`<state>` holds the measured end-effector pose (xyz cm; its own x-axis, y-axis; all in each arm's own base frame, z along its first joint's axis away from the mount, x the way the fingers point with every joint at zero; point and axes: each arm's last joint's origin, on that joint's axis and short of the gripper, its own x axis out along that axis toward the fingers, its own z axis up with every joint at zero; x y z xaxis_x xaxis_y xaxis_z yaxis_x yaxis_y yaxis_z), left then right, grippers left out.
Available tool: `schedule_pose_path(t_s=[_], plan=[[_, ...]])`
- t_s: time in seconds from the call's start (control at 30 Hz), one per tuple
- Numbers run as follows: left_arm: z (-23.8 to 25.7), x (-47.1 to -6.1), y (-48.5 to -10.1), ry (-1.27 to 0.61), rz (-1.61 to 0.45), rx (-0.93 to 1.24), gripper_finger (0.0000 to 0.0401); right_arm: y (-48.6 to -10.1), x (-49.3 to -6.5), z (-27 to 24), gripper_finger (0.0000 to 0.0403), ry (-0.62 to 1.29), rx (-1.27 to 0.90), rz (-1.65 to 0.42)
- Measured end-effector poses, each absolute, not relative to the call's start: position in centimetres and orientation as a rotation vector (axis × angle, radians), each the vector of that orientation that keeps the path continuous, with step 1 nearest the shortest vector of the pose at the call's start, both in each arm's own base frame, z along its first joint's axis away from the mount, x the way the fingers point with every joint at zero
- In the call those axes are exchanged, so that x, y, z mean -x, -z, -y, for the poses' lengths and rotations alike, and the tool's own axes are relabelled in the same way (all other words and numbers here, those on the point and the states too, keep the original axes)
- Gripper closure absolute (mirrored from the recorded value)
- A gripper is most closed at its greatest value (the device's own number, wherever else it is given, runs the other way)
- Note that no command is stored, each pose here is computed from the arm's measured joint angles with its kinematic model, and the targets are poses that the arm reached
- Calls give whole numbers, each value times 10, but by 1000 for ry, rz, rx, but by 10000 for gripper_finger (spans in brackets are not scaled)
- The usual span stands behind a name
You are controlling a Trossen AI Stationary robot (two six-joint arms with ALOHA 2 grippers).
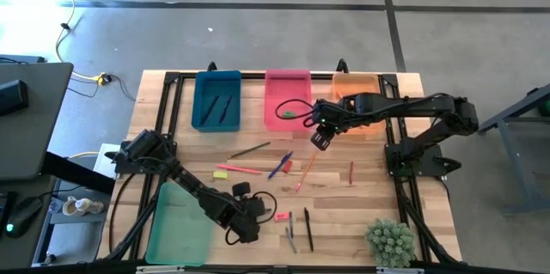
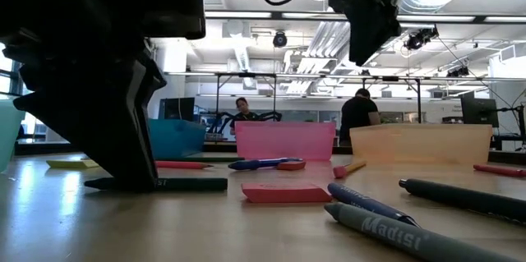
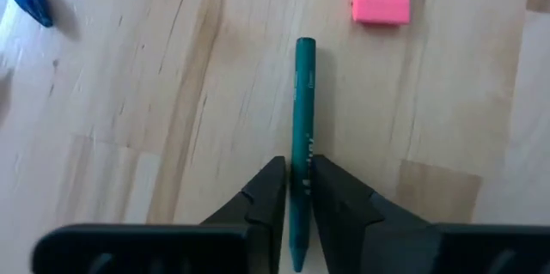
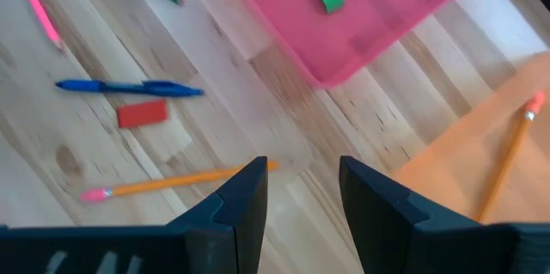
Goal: Sort crayons/erasers/pens/pencils in bins
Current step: Put the green crayon into the green bin
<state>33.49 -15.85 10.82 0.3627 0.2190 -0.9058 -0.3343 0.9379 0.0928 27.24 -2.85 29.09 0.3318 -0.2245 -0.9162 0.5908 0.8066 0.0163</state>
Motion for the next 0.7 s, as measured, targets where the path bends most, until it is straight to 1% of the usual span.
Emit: schedule_pose_path(t_s=[0.13,0.2,0.47,0.7], plan=[[158,-335,-108,-344,-1158,102,390,-295,-267,28,265,549,-380,-1112],[158,-334,-108,-342,-1159,104,395,-299,-263,27,265,545,-385,-1101],[159,-334,-110,-345,-1155,152,394,-323,-240,26,265,551,-412,-1004],[159,-332,-122,-346,-1122,208,394,-332,-230,25,265,549,-414,-969]])
